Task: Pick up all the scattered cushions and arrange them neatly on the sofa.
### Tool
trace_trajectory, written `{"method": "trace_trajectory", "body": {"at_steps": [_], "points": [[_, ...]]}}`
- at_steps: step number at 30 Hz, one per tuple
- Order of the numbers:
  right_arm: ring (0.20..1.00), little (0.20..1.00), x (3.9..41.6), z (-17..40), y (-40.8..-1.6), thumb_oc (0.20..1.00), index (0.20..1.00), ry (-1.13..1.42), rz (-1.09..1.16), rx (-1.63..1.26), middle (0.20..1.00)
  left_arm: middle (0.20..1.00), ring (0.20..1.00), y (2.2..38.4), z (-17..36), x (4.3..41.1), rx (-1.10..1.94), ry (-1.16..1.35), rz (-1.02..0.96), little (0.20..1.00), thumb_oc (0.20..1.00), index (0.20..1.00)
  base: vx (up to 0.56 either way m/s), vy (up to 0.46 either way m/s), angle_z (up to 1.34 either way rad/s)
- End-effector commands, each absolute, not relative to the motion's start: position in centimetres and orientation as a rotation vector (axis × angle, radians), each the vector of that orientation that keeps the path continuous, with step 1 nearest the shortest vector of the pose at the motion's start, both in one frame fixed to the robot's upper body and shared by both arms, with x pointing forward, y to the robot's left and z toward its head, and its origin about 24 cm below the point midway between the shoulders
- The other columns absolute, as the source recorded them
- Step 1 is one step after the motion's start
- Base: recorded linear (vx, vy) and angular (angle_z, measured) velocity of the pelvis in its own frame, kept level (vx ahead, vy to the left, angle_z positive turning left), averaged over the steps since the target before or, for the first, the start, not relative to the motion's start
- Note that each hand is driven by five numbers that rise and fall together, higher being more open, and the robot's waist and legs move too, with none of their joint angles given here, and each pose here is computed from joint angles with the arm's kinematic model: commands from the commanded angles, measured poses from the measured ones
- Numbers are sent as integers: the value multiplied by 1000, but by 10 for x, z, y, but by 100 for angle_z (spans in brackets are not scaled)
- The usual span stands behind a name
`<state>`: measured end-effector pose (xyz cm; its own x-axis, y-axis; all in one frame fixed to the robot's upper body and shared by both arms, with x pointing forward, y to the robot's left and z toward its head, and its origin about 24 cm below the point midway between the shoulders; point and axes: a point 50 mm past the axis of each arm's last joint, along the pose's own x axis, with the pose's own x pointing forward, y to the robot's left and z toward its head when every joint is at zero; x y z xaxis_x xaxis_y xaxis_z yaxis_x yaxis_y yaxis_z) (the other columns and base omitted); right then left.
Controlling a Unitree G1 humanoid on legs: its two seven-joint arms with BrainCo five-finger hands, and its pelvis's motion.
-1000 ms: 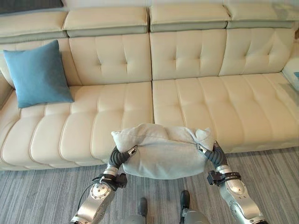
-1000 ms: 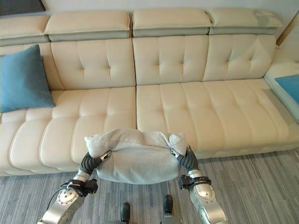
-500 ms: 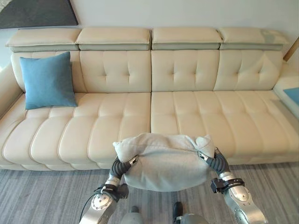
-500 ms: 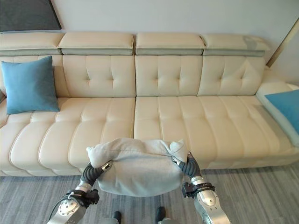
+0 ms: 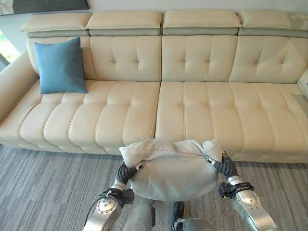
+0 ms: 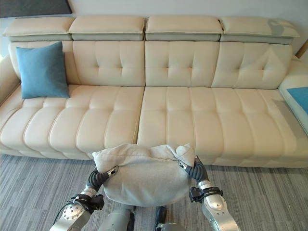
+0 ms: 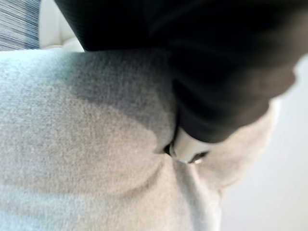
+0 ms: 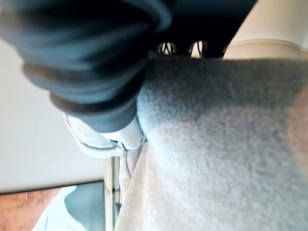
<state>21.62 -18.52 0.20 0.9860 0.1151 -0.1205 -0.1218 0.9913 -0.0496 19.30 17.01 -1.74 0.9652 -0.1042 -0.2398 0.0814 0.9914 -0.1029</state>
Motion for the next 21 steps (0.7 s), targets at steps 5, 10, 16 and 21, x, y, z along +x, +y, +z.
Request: {"method": "trace_trajectory", "body": {"at_steps": [5,10,16,21], "points": [[200,200,228,42,-151,200,200,-104,259,2,200,200,200,171,28,214,-58,2,-162,200,200,200,351,217,-23],[200,200,228,40,-150,200,200,-95,253,-20,200,200,200,169,33,219,-44,-18,-167,200,200,200,265,176,19],[200,200,231,40,-156,200,200,-96,221,10,200,200,200,169,32,220,-50,-27,-158,200,200,200,288,-22,4],[200,200,227,36,-162,200,200,-76,204,5,200,200,200,167,31,222,-32,-37,-163,200,200,200,352,-146,7]]}}
